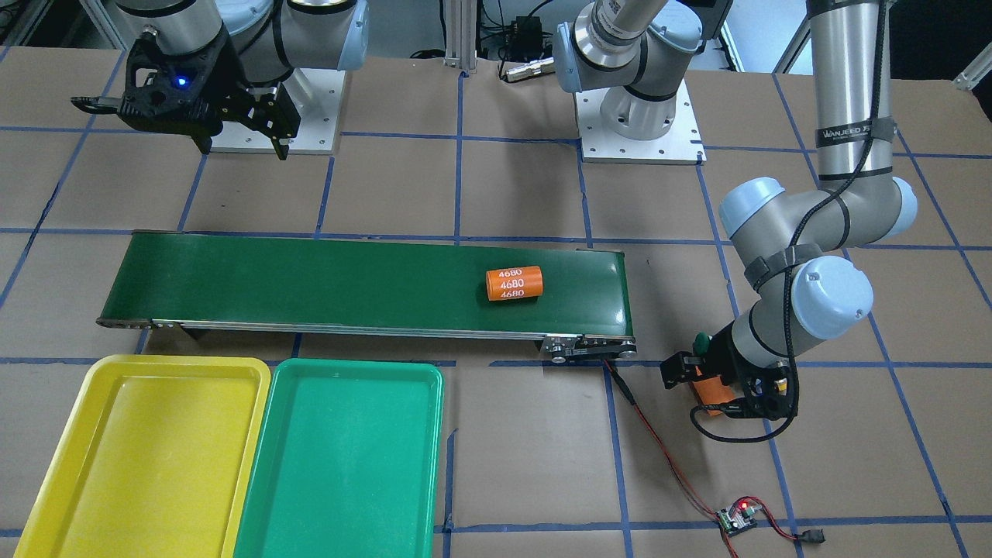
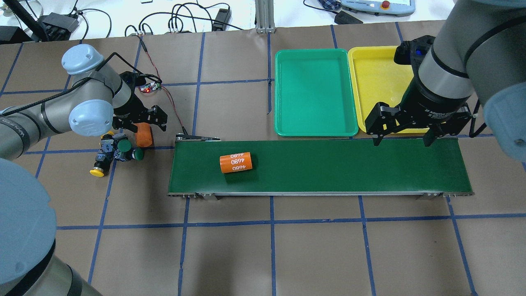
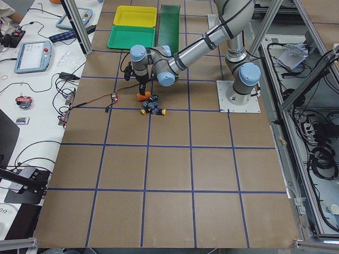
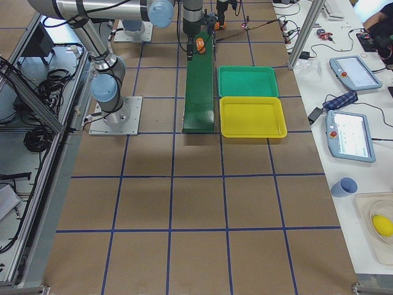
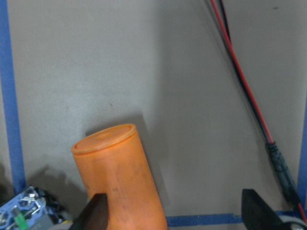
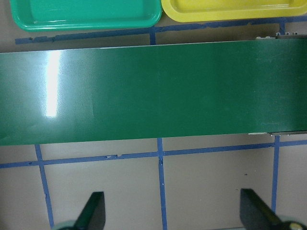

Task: Sort buttons by color to trays
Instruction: 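Grasp the plain orange cylinder with the left gripper, then carry the plain orange cylinder onto the conveyor belt and release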

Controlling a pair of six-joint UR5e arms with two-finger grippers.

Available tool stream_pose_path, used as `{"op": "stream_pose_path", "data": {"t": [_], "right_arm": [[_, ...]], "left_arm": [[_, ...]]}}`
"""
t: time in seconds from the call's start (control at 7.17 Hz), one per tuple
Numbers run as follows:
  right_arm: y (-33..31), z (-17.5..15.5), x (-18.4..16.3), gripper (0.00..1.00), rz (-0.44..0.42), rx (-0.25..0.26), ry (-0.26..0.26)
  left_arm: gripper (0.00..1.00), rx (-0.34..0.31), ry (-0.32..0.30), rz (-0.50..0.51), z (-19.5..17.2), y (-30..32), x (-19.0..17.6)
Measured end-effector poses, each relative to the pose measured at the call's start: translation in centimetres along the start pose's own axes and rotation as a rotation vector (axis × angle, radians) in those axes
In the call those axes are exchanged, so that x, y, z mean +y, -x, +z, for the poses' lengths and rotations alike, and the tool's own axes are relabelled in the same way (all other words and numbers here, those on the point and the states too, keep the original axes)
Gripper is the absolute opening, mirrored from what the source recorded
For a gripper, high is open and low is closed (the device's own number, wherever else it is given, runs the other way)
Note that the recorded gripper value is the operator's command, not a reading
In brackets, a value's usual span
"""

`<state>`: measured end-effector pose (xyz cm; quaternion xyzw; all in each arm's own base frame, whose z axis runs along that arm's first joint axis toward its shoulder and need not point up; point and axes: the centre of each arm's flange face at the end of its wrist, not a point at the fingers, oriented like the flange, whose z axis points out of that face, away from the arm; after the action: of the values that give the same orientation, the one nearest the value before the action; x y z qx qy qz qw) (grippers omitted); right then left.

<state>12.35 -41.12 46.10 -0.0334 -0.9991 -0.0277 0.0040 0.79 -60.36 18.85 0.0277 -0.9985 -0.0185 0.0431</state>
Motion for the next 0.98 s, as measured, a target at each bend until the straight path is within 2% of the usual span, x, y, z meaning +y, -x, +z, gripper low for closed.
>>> {"op": "stream_pose_path", "data": {"t": [0.7, 0.84, 0.98], "right_arm": [[0.1, -0.4, -0.2, 1.00, 0.009, -0.003, -0.016], [0.1, -0.1, -0.3, 1.00, 0.010, -0.003, -0.012], [0.0, -0.2, -0.4, 1.00, 0.008, 0.001, -0.013]], "left_arm": [[1.00, -0.011, -0.023, -0.024, -0.9, 1.5, -1.8], [0.97, -0.011, -0.020, -0.025, -0.7, 1.6, -2.0], [0.81, -0.008, -0.009, -0.024, -0.1, 1.5, -2.0]]}}
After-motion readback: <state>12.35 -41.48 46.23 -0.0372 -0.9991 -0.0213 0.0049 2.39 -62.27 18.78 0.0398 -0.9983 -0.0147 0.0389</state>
